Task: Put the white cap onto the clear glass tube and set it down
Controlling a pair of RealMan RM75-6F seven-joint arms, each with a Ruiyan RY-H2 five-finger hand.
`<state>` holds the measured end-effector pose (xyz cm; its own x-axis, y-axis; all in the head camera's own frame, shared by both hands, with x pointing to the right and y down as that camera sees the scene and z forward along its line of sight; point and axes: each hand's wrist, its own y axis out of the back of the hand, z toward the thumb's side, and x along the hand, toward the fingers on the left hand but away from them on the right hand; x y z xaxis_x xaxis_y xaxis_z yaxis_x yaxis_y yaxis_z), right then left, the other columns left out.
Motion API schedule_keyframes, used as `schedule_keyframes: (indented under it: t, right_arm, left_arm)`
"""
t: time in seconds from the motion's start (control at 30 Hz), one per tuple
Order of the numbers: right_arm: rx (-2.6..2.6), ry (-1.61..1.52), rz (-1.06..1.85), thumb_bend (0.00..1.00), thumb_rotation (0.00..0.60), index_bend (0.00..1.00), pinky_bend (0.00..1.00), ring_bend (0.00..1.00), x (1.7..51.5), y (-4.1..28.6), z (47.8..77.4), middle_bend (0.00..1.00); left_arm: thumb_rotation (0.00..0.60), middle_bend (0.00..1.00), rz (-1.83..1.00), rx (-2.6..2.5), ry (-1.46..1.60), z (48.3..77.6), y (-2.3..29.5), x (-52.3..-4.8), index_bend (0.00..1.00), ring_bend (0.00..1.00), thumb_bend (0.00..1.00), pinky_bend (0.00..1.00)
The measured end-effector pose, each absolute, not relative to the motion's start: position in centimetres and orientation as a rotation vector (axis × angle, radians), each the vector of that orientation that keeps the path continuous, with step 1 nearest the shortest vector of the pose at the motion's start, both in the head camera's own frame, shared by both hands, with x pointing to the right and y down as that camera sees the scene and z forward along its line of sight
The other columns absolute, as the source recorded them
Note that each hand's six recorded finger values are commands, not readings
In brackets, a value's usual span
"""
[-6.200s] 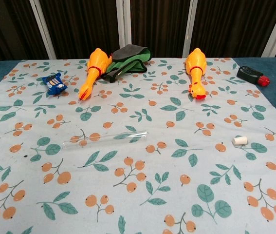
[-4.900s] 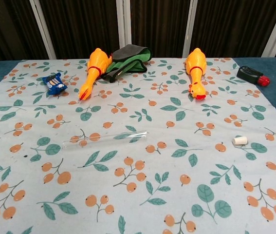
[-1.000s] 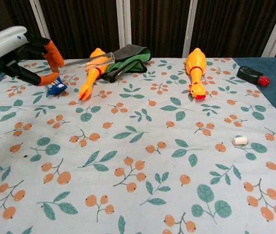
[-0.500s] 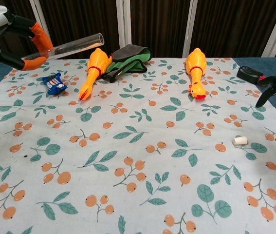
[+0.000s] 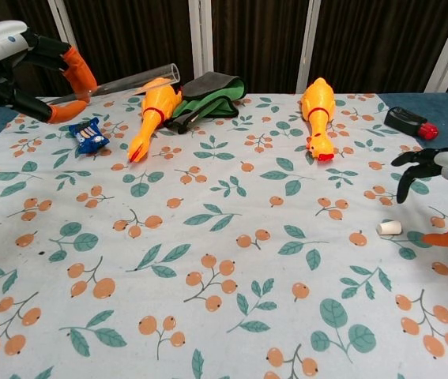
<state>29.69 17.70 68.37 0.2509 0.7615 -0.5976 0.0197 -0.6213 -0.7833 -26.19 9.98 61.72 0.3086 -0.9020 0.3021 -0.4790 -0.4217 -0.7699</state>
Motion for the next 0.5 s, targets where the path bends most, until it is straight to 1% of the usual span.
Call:
schedule_keyframes:
  t: [0.17, 0.5]
  right_arm:
    - [-1.866, -0.694, 1.412, 0.26, 0.6, 0.44, 0.0, 0.01, 28.8, 17.3, 69.2, 0.13]
    - [-1.855, -0.658, 1.428, 0.28, 0.6, 0.47, 0.0, 0.01, 28.3, 16.7, 71.0, 0.14]
  left_arm:
    - [0.6, 0.62, -0.987, -2.018, 1.23, 61.6, 9.7, -26.0, 0.6, 0.07, 0.71, 0.0]
    - [0.6, 0.62, -0.993, -2.001, 1.234, 61.2, 9.3, -26.2, 0.6, 0.07, 0.71, 0.0]
